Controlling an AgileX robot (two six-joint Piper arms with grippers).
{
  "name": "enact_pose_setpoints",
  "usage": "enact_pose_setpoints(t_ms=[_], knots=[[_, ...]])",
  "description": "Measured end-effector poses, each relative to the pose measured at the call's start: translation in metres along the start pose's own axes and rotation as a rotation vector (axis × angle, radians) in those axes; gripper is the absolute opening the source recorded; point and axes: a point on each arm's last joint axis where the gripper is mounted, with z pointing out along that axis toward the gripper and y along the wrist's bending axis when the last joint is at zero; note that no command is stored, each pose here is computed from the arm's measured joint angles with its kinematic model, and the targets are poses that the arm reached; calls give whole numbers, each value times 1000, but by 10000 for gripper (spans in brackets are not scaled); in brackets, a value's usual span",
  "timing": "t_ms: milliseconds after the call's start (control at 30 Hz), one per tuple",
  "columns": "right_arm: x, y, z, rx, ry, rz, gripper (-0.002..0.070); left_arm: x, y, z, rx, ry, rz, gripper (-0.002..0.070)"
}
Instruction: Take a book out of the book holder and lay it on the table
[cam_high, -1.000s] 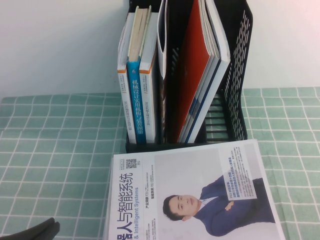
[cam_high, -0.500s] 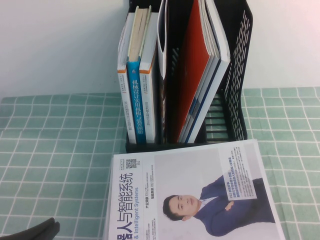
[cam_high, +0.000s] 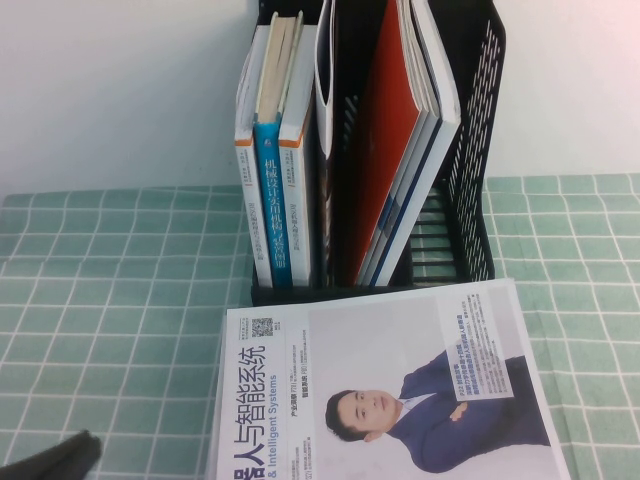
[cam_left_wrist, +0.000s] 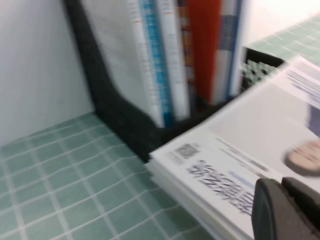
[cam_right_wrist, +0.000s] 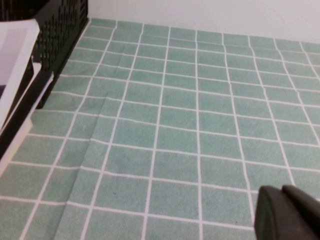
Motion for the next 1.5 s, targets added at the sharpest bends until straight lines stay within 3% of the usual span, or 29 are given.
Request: enact_pose_setpoints(t_ms=[233, 467, 733, 933, 1133, 1500], knots=[[0, 0, 0, 0, 0, 0, -2, 19, 15, -6, -254, -76, -240, -2], [0, 0, 0, 0, 0, -1, -2, 27, 21, -10, -399, -246, -282, -2], [0, 0, 0, 0, 0, -1, -2, 26, 24, -12, -461, -274, -321, -2], [0, 0, 0, 0, 0, -1, -2, 41, 26, -11, -503, -93, -261, -2], [0, 0, 0, 0, 0, -1, -2, 60, 21, -13, -500, 95, -317, -2], [0, 0, 0, 0, 0, -2, -2, 62, 19, -15, -493, 106, -277, -2]])
